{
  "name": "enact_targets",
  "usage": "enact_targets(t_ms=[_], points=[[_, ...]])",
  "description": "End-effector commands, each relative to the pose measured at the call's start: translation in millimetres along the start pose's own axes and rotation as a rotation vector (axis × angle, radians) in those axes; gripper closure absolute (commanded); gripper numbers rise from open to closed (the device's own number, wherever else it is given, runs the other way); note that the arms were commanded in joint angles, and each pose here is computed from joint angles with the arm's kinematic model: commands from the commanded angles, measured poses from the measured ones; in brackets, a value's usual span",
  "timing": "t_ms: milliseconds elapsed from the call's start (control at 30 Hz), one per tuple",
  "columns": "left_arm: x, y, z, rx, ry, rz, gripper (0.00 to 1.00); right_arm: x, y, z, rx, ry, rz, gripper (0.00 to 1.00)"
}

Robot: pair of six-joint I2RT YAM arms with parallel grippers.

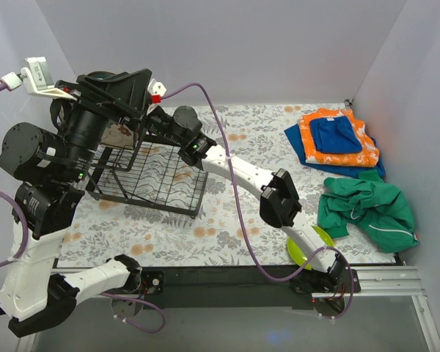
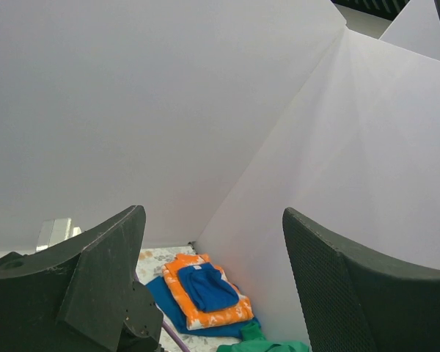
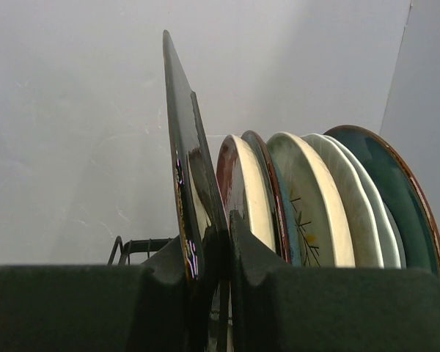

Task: Load the plates into the dish rack
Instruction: Insert the plate into the dish rack

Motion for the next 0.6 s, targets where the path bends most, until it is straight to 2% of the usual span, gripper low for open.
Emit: enact_targets(t_ms=[0, 433, 467, 500, 567], points=[[-1.9, 3.1, 3.5, -0.019, -0.018, -0.012, 0.25, -119.0, -2.0, 2.1, 0.028, 0.141, -0.356, 0.99], [-5.0, 7.8, 5.2, -0.027, -0.033, -0.025, 0.25, -116.6, -2.2, 10.7, 0.044, 0.176, -0.342, 0.99], [-5.8, 8.6, 4.9, -0.026, -0.035, -0.026, 0.25, -115.0, -1.8, 10.0, 0.045, 0.175, -0.337, 0.97], [-6.3, 8.7, 4.6, -0.025, -0.035, -0.028, 0.25, -116.4, -1.3, 9.9, 0.048, 0.173, -0.339, 0.84], [-6.1, 8.8, 4.8, -0.026, -0.037, -0.026, 0.24, -116.6, -0.6, 10.1, 0.048, 0.172, -0.336, 0.72]])
Point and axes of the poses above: each gripper's point midway between its finger pads, its own y axis back along the fingers, its own z axis along the line the jaws close on, x = y × z, the point moved 7 cm from there along y, back along the fingers, and after that the axes turned 6 degrees about y, right-handed, at the moved point
